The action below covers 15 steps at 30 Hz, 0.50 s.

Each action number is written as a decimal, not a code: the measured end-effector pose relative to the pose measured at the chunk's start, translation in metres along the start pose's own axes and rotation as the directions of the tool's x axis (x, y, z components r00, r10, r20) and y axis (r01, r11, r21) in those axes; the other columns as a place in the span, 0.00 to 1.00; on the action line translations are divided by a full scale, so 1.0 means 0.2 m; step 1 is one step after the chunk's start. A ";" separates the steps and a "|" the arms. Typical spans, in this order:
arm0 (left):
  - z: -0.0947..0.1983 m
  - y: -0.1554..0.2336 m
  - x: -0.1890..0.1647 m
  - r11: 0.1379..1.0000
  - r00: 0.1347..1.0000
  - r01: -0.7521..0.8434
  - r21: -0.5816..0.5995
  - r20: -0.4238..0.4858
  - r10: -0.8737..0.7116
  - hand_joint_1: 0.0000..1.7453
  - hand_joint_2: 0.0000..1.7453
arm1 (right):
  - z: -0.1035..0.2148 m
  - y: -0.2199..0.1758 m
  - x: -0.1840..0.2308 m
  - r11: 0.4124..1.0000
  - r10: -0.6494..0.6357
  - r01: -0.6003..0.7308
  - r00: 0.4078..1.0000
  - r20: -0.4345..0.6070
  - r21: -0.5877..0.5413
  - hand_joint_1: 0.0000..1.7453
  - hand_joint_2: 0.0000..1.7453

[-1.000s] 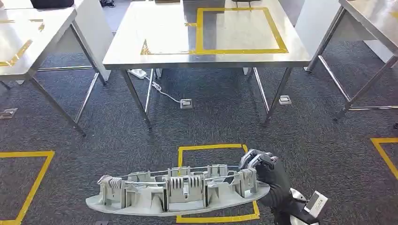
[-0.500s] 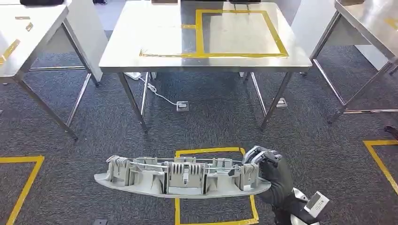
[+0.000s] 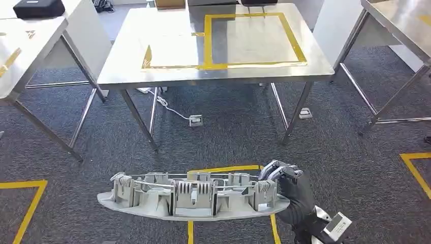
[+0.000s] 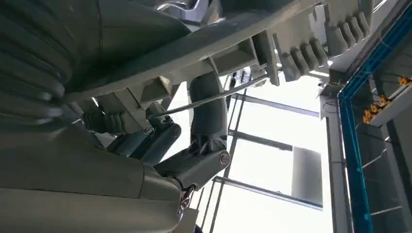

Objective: Take the parts from the cabinet and place them on the table.

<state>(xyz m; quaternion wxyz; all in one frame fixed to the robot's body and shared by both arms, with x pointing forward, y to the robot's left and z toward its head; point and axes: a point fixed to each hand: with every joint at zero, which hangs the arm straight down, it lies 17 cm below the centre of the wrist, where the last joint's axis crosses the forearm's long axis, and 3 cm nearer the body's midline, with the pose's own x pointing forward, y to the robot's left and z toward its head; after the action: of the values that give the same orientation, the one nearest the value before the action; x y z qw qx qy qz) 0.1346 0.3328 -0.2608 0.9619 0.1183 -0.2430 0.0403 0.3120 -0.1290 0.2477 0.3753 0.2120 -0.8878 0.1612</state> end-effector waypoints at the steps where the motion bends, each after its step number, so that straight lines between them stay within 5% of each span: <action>1: 0.00 0.00 0.00 1.000 1.000 0.000 0.001 0.000 0.000 0.00 0.00 | 0.00 0.00 0.00 1.000 -0.002 0.002 1.000 0.000 0.000 1.00 1.00; 15: 0.00 -0.01 -0.01 1.000 1.000 0.001 0.002 -0.008 -0.001 0.00 0.00 | 0.00 0.01 -0.02 1.000 -0.019 0.019 1.000 -0.007 0.007 1.00 1.00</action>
<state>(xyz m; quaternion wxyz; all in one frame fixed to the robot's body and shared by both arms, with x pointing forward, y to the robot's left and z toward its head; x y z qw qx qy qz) 0.1334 0.3315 -0.2615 0.9628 0.1193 -0.2392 0.0406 0.3138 -0.1255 0.2446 0.3789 0.2211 -0.8840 0.1614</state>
